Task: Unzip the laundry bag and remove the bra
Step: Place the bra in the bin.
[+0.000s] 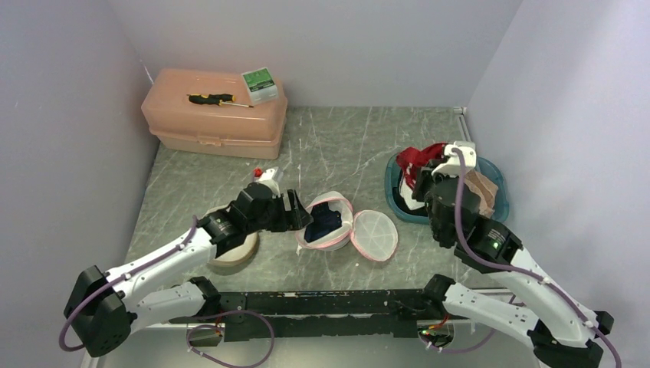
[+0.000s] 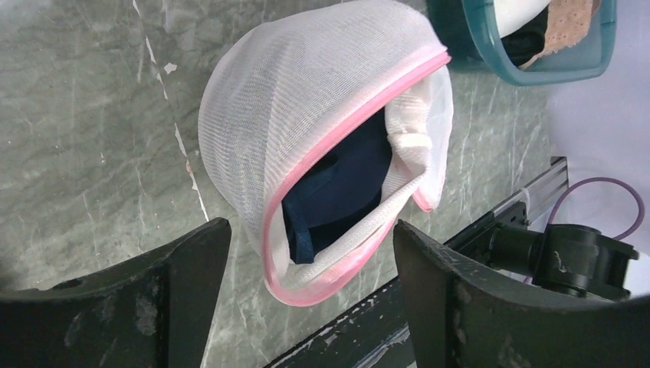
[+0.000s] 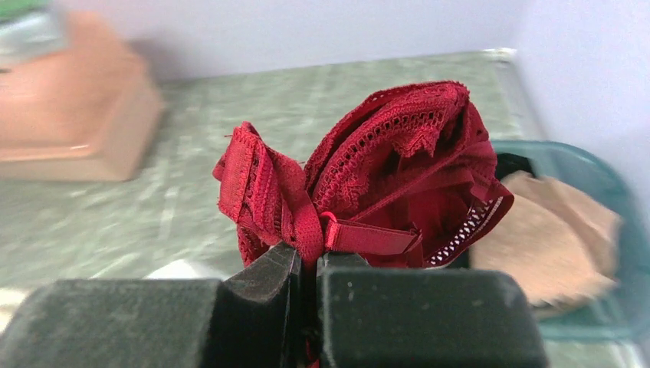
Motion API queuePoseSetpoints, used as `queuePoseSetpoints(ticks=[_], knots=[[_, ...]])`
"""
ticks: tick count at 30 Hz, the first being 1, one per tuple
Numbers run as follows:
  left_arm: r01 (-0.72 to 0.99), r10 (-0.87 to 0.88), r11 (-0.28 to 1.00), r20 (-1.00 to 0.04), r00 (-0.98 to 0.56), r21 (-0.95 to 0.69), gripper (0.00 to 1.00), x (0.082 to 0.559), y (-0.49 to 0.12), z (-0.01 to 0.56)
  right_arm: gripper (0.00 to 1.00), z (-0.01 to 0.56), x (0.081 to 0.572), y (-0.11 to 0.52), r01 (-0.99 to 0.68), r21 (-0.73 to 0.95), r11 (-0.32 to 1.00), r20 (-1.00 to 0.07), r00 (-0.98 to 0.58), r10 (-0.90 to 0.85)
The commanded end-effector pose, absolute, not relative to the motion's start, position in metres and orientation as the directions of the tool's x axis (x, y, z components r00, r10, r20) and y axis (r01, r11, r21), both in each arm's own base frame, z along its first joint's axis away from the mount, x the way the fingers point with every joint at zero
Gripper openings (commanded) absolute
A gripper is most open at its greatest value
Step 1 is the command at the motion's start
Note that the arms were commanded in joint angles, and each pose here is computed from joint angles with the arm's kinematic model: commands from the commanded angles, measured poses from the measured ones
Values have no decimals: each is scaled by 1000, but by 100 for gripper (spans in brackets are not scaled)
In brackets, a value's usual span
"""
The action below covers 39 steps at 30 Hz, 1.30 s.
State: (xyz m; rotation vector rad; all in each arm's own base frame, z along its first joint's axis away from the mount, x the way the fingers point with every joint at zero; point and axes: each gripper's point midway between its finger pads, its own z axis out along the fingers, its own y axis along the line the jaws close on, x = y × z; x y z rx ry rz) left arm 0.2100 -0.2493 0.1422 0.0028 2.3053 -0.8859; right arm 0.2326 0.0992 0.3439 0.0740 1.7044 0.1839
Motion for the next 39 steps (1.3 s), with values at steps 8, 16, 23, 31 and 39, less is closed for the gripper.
queuePoseSetpoints(ticks=[8,16,23,31,39], knots=[[114,-400,768,-611,-683,-630,89,218,-219,188,0,297,295,-23,562,4,827,-961,-228,159],[-78,-545,748,-544,-638,-659,92,227,-204,174,0,258,342,-80,749,-118,651,-928,-316,196],[-104,-507,775,-514,-692,-624,93,225,-211,155,0,223,358,-123,800,-246,547,-889,-411,202],[-133,-525,761,-482,-701,-635,91,216,-207,136,0,157,372,-125,752,-318,577,-806,-535,253],[-137,-517,770,-484,-706,-623,91,215,-204,130,9,128,385,-108,712,-284,643,-748,-584,316]])
